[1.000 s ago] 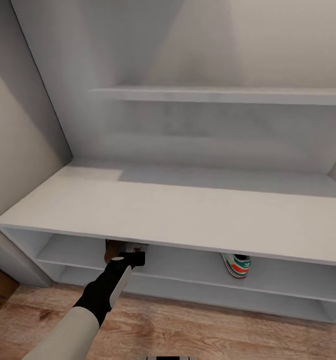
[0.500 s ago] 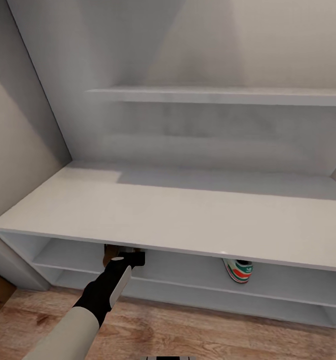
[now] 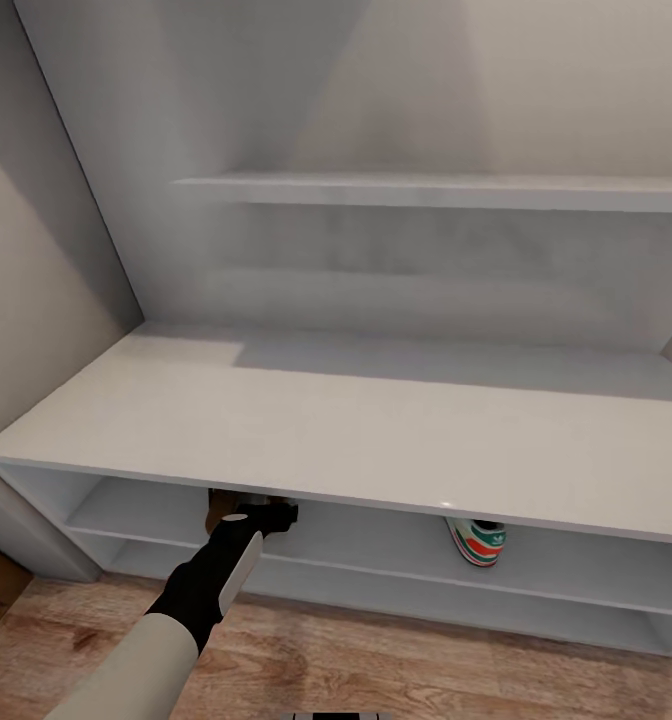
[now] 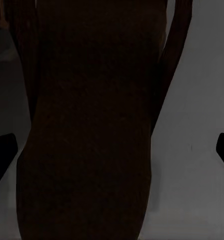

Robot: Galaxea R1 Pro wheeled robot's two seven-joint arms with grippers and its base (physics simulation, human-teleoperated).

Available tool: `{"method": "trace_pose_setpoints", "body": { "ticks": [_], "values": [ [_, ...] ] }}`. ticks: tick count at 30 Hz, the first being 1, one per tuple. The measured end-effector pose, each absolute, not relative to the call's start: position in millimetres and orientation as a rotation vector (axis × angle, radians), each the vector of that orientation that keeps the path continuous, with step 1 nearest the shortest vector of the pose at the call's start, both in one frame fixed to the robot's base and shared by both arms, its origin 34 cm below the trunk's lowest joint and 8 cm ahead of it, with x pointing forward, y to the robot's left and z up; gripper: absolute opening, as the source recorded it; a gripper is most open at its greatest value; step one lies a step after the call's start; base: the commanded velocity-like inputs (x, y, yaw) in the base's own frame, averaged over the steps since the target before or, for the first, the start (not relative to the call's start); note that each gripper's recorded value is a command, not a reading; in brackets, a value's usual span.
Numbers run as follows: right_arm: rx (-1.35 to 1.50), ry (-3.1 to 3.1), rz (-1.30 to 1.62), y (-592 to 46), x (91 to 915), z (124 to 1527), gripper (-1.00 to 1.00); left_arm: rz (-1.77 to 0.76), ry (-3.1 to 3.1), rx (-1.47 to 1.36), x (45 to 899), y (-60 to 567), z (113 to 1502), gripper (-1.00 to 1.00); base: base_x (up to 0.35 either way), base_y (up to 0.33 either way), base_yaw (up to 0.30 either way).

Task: Pick up the two gym shoes and the two sandals from the corridor floor and place them onto the hallstand (shoe rack) in the corridor, making sure they are on the rack and not on the floor. Arrange them so the two gym shoes are next to each other and the two sandals are next to each other.

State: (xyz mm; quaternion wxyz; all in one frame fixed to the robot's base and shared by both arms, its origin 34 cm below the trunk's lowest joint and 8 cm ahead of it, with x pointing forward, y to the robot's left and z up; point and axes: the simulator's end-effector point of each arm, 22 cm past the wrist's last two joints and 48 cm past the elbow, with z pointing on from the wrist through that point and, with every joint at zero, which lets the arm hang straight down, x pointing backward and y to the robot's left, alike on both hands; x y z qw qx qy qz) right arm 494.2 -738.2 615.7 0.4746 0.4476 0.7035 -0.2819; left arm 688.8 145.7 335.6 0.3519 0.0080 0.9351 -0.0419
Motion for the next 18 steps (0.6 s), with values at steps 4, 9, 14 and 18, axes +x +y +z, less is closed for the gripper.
{"method": "trace_pose_setpoints", "body": {
  "ticks": [4,9,14,18],
  "values": [
    [1.094,1.719,-0.680,-737.4,495.8,615.5,-1.00,-0.108,2.420,0.021,688.8,145.6,335.5,1.00,-0.065,0.000,0.000],
    [1.099,1.725,-0.652,-735.6,499.7,609.3,-1.00,-0.108,2.420,0.021,688.8,145.6,335.2,1.00,-0.272,0.000,0.000],
    [1.104,1.735,-0.658,-736.2,498.5,605.3,-1.00,-0.108,2.421,0.021,688.8,145.6,335.0,1.00,-0.332,0.000,0.000],
    [1.104,1.735,-0.658,-736.2,498.5,605.3,-1.00,-0.108,2.420,0.023,688.8,145.3,335.1,1.00,-0.337,0.000,0.000]
  ]
}}
